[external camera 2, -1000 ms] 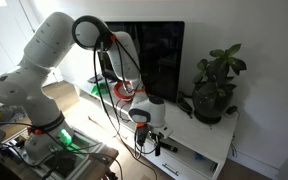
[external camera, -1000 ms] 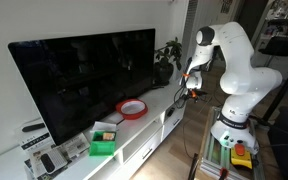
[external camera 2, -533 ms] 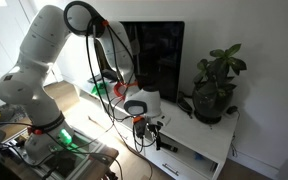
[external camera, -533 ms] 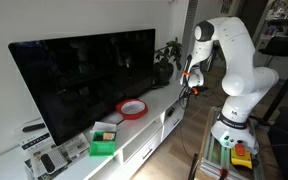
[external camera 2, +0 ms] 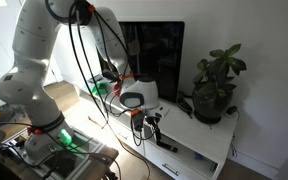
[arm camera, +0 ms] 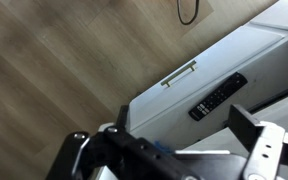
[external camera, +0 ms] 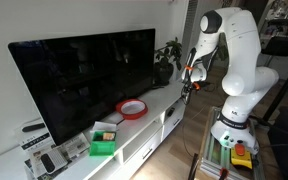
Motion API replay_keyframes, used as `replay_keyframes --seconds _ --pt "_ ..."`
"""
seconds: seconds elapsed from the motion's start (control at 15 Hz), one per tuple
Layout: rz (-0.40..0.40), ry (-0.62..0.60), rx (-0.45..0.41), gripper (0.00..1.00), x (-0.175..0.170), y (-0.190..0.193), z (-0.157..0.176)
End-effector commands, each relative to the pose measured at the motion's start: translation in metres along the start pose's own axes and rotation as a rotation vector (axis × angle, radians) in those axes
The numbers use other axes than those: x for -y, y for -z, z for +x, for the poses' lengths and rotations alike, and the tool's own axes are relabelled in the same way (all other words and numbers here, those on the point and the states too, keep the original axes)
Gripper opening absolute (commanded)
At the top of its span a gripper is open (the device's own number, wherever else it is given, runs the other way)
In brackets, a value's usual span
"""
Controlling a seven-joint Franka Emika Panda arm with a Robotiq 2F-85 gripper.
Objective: Move the remote control to the bottom shelf
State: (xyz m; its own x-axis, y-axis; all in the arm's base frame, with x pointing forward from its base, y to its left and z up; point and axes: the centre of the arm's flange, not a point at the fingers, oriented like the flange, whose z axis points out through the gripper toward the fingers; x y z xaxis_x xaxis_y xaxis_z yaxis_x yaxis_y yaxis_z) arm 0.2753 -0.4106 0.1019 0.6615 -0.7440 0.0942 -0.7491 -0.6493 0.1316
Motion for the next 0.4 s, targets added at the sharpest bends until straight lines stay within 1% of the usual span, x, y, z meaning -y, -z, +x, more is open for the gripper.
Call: replay_keyframes --seconds 0.0,0.07,0.33 --pt "0.009 0.059 -0.017 1.0 -0.007 0.024 -0.003" --pt "0.002 0.021 -0.016 1.0 -0.002 0.011 0.002" --pt "0.002 0.022 -0.018 1.0 -0.002 0.011 0.003"
